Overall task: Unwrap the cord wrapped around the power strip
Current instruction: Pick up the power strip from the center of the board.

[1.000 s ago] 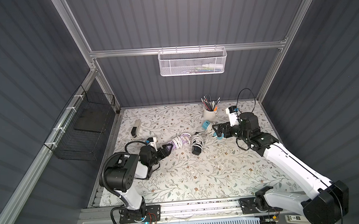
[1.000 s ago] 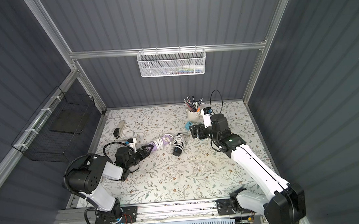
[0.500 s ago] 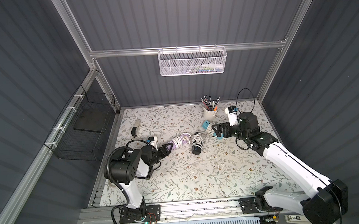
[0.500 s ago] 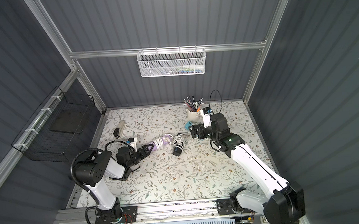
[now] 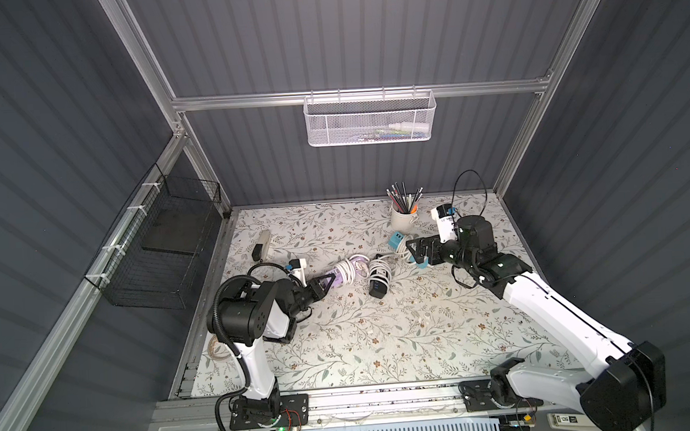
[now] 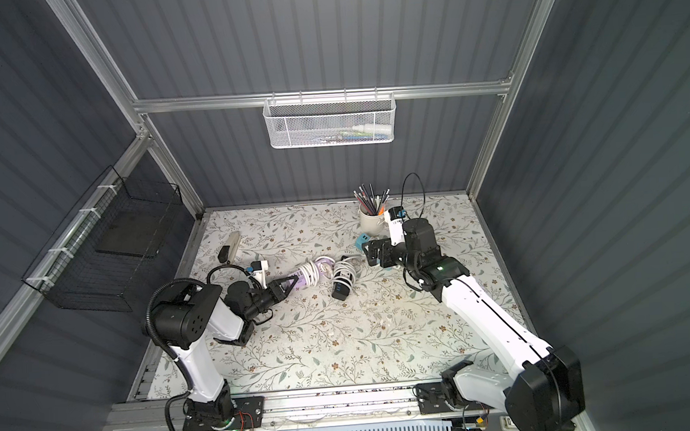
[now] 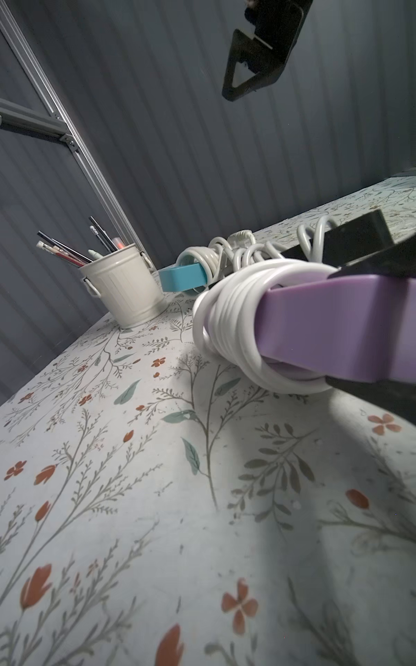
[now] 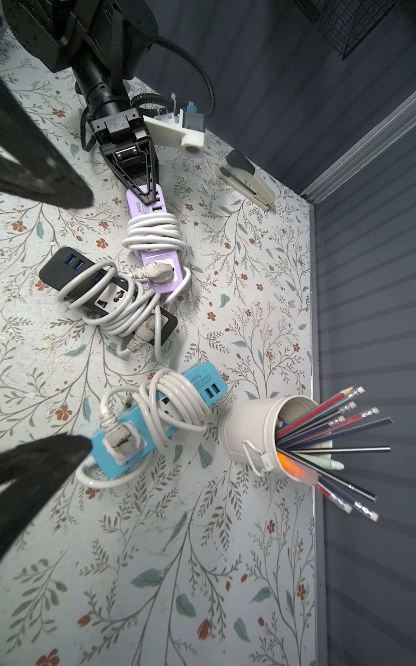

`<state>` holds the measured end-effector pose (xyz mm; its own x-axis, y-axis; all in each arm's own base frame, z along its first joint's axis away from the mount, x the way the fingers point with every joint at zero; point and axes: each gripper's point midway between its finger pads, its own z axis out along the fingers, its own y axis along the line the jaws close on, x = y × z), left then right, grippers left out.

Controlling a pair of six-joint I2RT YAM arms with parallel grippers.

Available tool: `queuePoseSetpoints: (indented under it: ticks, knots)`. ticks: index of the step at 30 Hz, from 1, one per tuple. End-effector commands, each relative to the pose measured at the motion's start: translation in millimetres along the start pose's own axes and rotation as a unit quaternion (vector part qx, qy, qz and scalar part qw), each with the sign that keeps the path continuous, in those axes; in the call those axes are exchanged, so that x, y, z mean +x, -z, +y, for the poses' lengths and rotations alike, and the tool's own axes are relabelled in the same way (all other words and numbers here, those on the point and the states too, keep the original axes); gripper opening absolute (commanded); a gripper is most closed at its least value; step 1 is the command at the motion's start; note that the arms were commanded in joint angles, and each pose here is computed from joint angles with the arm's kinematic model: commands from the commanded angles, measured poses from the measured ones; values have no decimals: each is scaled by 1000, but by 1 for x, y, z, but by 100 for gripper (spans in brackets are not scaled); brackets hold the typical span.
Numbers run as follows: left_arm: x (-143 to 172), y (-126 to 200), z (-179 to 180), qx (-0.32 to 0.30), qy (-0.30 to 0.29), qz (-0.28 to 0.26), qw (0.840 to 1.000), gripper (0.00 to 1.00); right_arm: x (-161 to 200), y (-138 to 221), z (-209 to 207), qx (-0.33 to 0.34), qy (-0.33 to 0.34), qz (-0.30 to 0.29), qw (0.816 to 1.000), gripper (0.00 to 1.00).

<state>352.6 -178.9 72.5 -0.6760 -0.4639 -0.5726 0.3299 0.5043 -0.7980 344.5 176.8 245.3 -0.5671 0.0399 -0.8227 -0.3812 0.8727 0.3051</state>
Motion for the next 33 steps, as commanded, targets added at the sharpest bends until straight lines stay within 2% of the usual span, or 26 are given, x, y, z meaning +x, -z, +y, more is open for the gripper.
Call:
queuePoseSetpoints:
  ticks: [1,8,17,24,27,33]
  knots:
    - [3,3,12,-29,2,5,1000,0,-1,-3,5,-12,-2,-1,1000,99]
    - [-27,8,-19,-31,-35,-6,999,0,4,-9,9,-19,14,14,1000,99]
    - [-93,22,-94,-52,-130,-18,990,0,0,-20,42,-42,86,26,995,99]
    - [-115,18,-133,-39,-129,6,991,0,-17,-20,84,-89,140,8,986,99]
    - [-122,16,-152,-45,-148,22,988,0,-25,-16,99,-113,151,1,982,99]
    - [-136,14,-175,-35,-152,37,987,0,-21,-24,119,-138,164,13,977,99]
